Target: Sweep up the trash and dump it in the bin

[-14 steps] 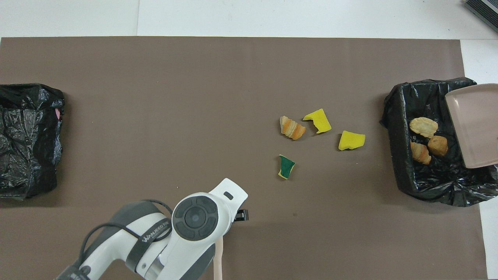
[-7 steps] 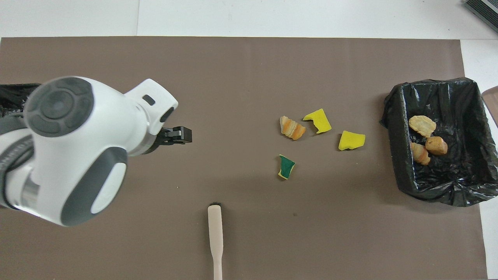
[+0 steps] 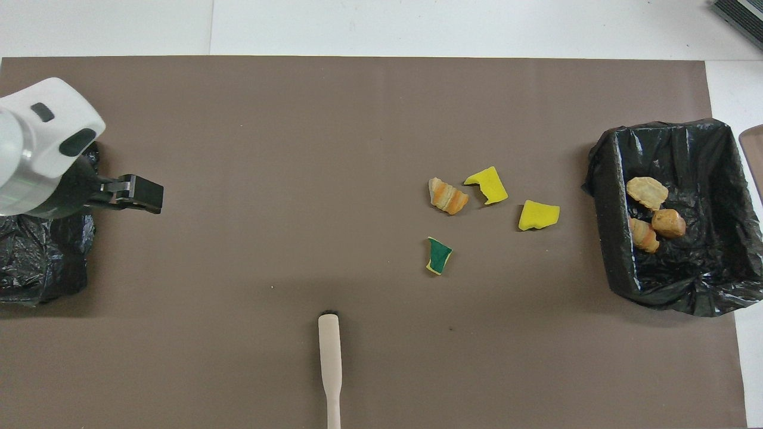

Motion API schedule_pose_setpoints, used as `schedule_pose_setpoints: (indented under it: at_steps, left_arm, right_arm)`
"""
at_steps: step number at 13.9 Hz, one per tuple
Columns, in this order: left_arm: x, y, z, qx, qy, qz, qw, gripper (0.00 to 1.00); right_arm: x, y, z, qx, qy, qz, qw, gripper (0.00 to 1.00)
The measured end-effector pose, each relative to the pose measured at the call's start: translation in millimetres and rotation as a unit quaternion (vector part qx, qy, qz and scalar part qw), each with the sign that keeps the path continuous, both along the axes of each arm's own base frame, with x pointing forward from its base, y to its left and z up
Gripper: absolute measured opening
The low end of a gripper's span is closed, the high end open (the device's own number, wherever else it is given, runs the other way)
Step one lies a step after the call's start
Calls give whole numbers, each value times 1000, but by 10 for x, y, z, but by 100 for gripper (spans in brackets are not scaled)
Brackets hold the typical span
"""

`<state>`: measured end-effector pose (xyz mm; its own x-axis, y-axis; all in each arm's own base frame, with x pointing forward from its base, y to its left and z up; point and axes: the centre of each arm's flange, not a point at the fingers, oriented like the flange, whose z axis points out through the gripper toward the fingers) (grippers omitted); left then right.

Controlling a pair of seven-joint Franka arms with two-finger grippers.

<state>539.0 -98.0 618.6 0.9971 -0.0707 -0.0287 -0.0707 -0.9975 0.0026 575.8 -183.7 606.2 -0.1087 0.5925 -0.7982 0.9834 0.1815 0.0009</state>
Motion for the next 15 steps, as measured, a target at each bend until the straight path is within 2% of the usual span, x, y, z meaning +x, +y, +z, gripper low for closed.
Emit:
schedule_pose_setpoints:
  at_steps: [4, 6, 8, 10, 12, 15]
  left_arm:
    - [-112, 385, 288, 0, 12, -30, 999, 100]
    - [-130, 435, 312, 0, 15, -32, 999, 100]
    - [-131, 454, 304, 0, 18, -36, 999, 100]
    - [-129, 511, 300, -1, 19, -55, 998, 100]
    - [-128, 527, 300, -2, 19, -65, 998, 100]
    - [-129, 533, 314, -2, 18, -66, 998, 100]
  right_arm:
    - [-36, 51, -170, 116, -16, -39, 992, 33]
    - [-38, 137, -253, 161, -39, -71, 984, 33]
    - [-33, 361, -352, 206, -65, -119, 969, 33]
    - [-33, 727, -438, 260, -93, -193, 941, 33]
    - [-25, 1236, -471, 288, -130, -263, 911, 33]
    - [-42, 2079, -542, 329, -179, -358, 855, 33]
